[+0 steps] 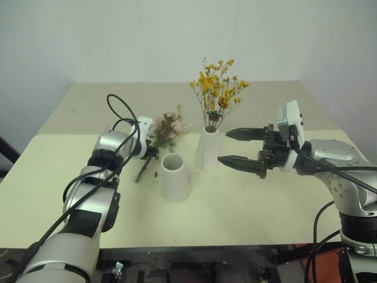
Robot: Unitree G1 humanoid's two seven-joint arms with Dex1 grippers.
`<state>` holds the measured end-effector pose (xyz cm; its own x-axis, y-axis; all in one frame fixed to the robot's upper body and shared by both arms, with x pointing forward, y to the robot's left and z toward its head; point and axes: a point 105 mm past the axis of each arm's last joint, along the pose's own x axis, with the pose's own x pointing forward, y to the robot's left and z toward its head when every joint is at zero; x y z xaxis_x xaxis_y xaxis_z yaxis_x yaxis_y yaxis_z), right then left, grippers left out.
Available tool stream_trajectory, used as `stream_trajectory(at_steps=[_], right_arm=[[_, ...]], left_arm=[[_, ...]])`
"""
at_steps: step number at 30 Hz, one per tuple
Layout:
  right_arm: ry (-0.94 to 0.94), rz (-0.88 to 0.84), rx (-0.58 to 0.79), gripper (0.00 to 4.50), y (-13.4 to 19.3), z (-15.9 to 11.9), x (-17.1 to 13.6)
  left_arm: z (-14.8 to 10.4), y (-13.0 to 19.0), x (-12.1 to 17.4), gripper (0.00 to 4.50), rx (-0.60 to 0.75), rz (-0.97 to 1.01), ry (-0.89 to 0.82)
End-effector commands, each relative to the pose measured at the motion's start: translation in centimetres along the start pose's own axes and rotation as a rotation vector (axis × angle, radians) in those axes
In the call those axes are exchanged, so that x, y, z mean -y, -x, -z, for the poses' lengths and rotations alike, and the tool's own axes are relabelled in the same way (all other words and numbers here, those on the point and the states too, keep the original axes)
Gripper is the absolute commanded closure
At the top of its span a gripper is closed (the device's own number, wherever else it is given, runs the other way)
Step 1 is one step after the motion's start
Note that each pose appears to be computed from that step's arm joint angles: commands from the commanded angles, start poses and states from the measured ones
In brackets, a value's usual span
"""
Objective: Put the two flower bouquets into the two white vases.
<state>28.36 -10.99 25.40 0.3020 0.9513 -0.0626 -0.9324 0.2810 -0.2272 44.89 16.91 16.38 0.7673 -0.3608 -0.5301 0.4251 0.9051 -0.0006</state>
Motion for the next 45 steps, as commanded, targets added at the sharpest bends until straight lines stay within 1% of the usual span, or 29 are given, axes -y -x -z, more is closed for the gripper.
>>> stream_trajectory(at_steps=[1, 3, 6, 8, 11, 14, 18, 25, 31, 38, 45], right_arm=[[0.085, -0.051, 0.028, 0.0, 0.8, -0.8, -0.6], [0.097, -0.066, 0.021, 0.0, 1.1, -0.3, -0.6], [0.104, -0.078, 0.009, 0.0, 1.7, 0.4, -0.3], [0.1, -0.09, 0.001, 0.0, 2.0, 0.8, -0.2], [0.096, -0.107, -0.012, 0.0, 2.4, 1.4, 0.0], [0.09, -0.102, -0.021, 0.0, 2.5, 1.9, 0.3], [0.09, -0.099, -0.022, 0.0, 2.5, 2.0, 0.5], [0.086, -0.094, -0.024, 0.0, 2.6, 2.0, 0.5], [0.085, -0.1, 0.002, 0.0, 2.6, 1.6, 0.2], [0.086, -0.095, 0.03, 0.0, 2.7, 1.1, 0.2], [0.088, -0.083, 0.031, 0.0, 2.7, 1.1, 0.0]], left_arm=[[-5.8, 3.8, -0.7, 4.39, 0.352, 0.014, -0.13], [-7.1, 6.0, -0.4, 4.39, 0.514, 0.064, -0.203], [-8.1, 8.9, 0.0, 4.39, 0.66, 0.133, -0.239], [-8.2, 10.5, 0.7, 4.39, 0.683, 0.235, -0.242], [-9.4, 14.0, 2.8, 4.39, 0.817, 0.419, -0.229], [-9.9, 16.8, 4.3, 4.39, 0.925, 0.575, -0.206], [-10.3, 18.4, 5.0, 4.39, 0.995, 0.678, -0.135], [-9.5, 19.1, 7.0, 4.39, 1.038, 0.824, -0.118], [-9.1, 18.2, 8.0, 4.39, 1.087, 0.873, -0.088], [-8.8, 17.0, 9.2, 4.39, 1.079, 0.917, -0.071], [-7.7, 15.6, 10.4, 4.39, 1.036, 0.957, -0.065]])
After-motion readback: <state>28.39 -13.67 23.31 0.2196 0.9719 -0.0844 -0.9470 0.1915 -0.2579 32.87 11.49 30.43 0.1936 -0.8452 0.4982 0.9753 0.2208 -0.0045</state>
